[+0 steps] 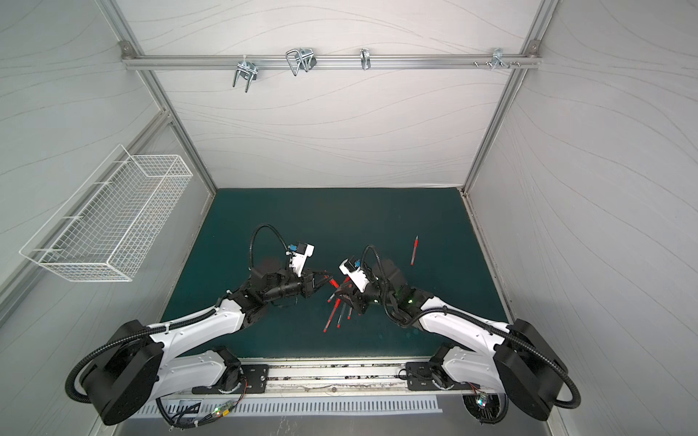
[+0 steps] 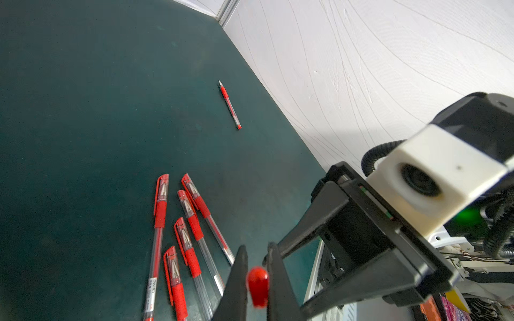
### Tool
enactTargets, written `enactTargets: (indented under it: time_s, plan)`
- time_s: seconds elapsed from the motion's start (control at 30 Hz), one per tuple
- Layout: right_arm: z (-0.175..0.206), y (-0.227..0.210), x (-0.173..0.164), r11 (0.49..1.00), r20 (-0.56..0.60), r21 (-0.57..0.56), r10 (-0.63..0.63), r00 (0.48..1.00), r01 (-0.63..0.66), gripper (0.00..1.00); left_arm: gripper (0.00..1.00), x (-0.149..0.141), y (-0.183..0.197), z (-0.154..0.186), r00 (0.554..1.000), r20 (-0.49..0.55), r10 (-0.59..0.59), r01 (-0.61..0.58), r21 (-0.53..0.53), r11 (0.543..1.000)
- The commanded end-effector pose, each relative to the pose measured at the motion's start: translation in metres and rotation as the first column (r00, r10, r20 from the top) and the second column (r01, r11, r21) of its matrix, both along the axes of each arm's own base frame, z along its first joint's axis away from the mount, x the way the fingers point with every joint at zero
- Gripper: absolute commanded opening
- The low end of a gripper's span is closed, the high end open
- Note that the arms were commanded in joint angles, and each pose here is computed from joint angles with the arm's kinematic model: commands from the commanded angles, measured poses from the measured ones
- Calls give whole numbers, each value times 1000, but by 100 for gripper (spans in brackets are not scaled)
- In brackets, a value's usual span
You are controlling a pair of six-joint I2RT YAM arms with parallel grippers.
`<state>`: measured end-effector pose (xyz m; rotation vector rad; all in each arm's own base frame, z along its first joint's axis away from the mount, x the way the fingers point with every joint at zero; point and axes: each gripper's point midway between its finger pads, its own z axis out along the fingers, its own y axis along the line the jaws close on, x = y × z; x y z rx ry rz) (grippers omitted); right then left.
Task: Remove pen caps from pens
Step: Open the pen cap on the pen.
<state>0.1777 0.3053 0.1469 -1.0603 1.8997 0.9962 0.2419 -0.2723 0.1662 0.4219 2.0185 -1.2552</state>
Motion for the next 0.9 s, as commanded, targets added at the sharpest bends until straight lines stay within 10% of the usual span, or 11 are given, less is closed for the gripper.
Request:
enactTargets:
  time_s: [0.0,0.87]
  plan:
    - [3,3,7,1000,15,4,-11,1000,11,35,0,2,-9,35,994,105,-31,38,-64,997]
    - [-4,9,9,1000,63,-29,3,998,-2,0,0,11,0,35,995,72,64,-61,-40,997]
